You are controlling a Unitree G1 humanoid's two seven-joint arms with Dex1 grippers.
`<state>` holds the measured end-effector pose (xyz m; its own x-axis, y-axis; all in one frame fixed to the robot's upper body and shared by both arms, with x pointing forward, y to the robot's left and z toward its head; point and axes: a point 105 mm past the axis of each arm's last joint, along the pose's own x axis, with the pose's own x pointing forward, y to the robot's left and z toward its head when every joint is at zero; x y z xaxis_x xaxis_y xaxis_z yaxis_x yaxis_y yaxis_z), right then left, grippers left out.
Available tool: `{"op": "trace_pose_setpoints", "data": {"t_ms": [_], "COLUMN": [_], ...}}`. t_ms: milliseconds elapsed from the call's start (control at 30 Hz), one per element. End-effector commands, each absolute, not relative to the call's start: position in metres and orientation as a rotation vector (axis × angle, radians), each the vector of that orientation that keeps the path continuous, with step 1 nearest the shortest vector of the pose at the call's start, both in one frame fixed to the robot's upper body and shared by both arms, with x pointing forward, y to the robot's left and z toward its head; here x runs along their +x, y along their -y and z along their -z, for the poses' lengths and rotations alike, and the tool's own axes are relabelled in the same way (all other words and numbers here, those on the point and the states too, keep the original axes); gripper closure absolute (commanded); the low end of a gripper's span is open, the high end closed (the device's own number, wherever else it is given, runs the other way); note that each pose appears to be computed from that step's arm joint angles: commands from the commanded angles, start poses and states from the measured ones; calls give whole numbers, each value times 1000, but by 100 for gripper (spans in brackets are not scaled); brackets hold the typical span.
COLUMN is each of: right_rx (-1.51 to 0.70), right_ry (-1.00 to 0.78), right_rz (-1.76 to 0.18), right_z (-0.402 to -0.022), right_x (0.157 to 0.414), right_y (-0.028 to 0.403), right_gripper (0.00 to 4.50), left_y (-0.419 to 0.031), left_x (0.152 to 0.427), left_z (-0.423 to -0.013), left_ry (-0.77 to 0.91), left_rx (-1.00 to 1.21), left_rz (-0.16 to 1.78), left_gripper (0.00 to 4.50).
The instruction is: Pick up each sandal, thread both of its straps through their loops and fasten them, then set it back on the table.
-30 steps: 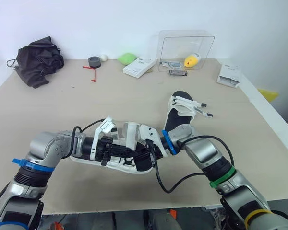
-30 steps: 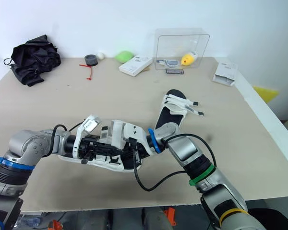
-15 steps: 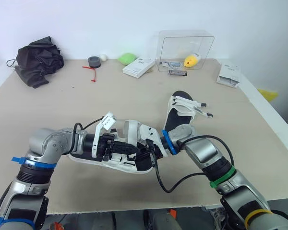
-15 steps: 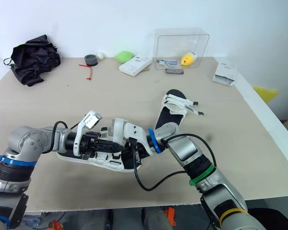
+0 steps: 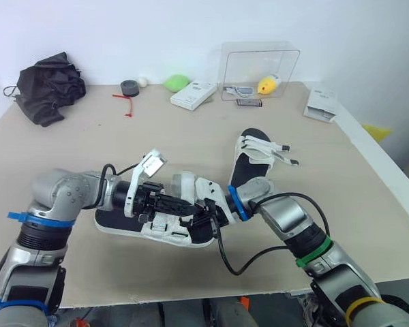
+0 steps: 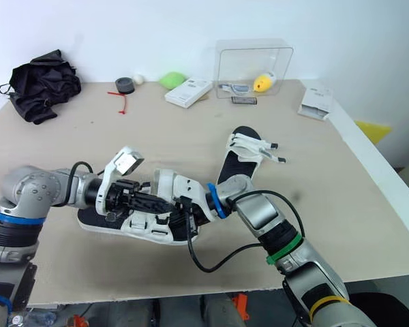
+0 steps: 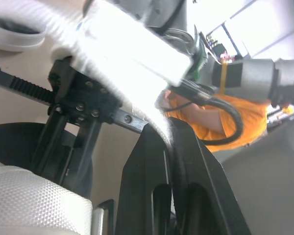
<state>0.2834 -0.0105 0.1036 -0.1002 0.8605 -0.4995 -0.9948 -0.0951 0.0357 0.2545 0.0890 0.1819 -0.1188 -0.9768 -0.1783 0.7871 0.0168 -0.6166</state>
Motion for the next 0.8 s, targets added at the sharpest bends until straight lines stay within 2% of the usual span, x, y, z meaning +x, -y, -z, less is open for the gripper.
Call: {"op": "trace_pose_setpoints", "data": {"t_ms": [33,333,533,800], "right_rx": [-435,-432,-430,-429], "right_ry": [-560,-555,-560,-559], "right_rz": [-1559,-1558,-1553,-1553], "right_z": [-74,-75,-74,-74], "right_x": [287,287,287,287], "right_y": [23,22,23,24], "right_gripper": [450,450,450,450], "left_y": [-90,-66,-69,-81], "left_x": [250,251,257,266], "left_z": [-190,-169,-149,-164], "left_ry": [-663,-642,-634,-624], "left_rx": [-326,-346,-299,-297], "left_rz": [1594,1584,1537,1522], "left_gripper": [435,435,435,435]}}
